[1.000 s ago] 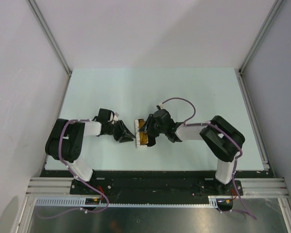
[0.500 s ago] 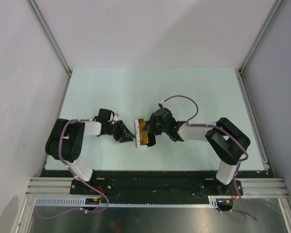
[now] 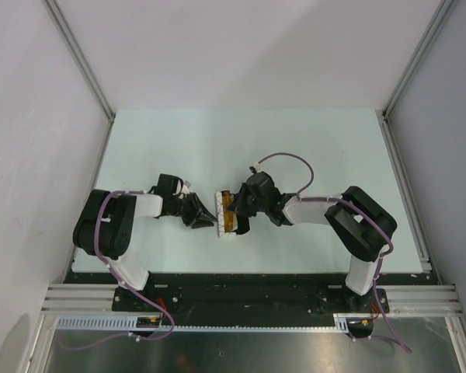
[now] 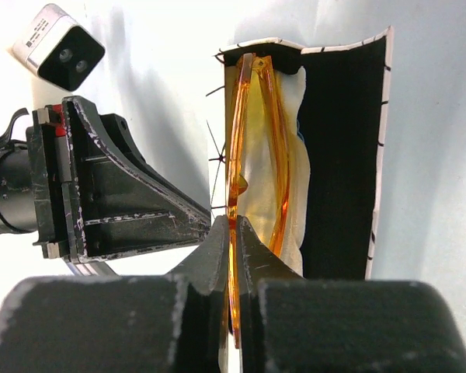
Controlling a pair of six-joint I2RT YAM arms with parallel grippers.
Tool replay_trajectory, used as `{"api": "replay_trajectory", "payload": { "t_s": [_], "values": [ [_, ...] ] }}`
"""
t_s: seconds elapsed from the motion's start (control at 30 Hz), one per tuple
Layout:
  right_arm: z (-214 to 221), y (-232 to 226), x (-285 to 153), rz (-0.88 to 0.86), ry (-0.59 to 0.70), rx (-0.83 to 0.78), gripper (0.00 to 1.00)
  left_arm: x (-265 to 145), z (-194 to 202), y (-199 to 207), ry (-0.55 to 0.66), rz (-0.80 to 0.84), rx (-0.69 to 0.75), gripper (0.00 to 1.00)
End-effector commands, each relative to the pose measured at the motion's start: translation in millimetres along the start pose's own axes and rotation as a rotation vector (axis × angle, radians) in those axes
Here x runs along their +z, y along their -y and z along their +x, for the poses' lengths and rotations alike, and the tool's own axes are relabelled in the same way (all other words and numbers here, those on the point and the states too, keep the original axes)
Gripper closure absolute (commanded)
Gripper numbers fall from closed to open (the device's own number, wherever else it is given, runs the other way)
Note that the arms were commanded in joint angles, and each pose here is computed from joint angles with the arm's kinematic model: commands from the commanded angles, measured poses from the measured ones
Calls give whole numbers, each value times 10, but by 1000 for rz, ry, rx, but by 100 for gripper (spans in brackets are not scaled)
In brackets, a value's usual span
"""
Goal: Organize the sunglasses
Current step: Adjust the sunglasses in the sunglasses case.
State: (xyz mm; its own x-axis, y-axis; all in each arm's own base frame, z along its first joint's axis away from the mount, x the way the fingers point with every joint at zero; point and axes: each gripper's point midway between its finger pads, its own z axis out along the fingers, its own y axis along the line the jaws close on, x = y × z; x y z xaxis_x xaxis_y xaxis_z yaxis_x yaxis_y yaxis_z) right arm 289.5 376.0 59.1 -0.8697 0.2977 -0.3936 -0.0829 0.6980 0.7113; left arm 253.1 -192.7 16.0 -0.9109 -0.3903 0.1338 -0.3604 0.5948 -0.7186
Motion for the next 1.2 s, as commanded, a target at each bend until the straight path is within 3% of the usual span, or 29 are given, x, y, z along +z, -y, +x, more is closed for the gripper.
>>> {"api": "replay_trajectory", "payload": {
  "t_s": [0.0, 0.2, 0.47, 1.17],
  "values": [
    [38, 68, 87, 19, -7, -44, 100, 52, 58, -211, -2, -84, -27, 67],
    [104, 163, 167, 0, -11, -93, 100, 50, 91, -239, -10, -88, -30, 67],
    [153, 296, 126, -67, -7, -42, 100, 52, 69, -223, -5, -87, -29, 67],
    [148, -24, 38, -319, -12, 42, 100, 60, 60, -217, -8, -86, -29, 67]
  ]
}}
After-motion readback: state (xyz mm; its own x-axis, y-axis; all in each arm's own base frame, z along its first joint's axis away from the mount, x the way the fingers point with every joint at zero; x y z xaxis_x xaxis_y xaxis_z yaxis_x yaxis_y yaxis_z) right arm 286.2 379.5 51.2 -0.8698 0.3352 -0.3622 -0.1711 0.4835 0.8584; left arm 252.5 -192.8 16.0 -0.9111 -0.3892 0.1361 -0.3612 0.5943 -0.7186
